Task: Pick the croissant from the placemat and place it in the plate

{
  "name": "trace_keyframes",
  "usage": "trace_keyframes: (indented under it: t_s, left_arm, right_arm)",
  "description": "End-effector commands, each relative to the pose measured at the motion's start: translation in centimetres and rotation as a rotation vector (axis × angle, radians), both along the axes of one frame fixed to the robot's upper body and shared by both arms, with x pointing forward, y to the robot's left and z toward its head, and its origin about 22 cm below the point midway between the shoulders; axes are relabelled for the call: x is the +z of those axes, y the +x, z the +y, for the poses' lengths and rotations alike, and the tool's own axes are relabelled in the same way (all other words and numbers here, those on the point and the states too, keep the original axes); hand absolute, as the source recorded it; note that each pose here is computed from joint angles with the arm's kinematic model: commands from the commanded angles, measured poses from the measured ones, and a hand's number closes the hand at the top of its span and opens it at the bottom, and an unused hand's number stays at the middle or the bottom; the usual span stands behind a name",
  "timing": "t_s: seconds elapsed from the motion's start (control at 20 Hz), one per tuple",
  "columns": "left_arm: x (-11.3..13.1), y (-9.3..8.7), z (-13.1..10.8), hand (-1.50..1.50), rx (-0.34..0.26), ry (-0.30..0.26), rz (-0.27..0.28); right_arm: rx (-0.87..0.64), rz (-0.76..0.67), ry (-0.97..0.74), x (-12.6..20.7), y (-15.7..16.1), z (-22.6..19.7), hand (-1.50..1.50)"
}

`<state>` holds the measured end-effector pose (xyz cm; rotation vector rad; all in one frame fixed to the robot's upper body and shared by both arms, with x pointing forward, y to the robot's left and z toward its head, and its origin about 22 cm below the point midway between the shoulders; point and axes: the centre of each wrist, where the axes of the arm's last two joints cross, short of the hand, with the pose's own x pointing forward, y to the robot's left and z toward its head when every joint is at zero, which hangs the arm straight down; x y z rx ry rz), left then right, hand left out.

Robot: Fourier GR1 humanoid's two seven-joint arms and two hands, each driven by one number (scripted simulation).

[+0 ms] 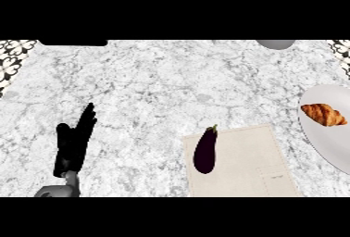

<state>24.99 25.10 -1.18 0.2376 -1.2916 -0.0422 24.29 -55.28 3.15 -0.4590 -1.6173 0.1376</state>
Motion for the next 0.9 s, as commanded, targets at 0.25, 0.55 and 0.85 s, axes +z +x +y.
trace_keyframes:
  t_s: [0.25, 0.55, 0.85]
  left_arm:
    - [-0.3, 0.3, -1.0, 0.0, -0.012, -0.007, -0.006]
    - [0.6, -1.0, -0.1, 0.0, -0.025, 0.004, -0.008]
    - [1.7, 0.6, -1.1, 0.0, 0.001, -0.013, -0.012]
  right_arm:
    - [0.0, 0.008, -0.057, -0.9, -1.0, -0.2, -1.5]
    - [-0.049, 0.014, -0.065, -1.3, -2.0, -0.7, -1.5]
    - [-0.106, 0.052, -0.07, -1.6, -3.1, -1.2, -1.5]
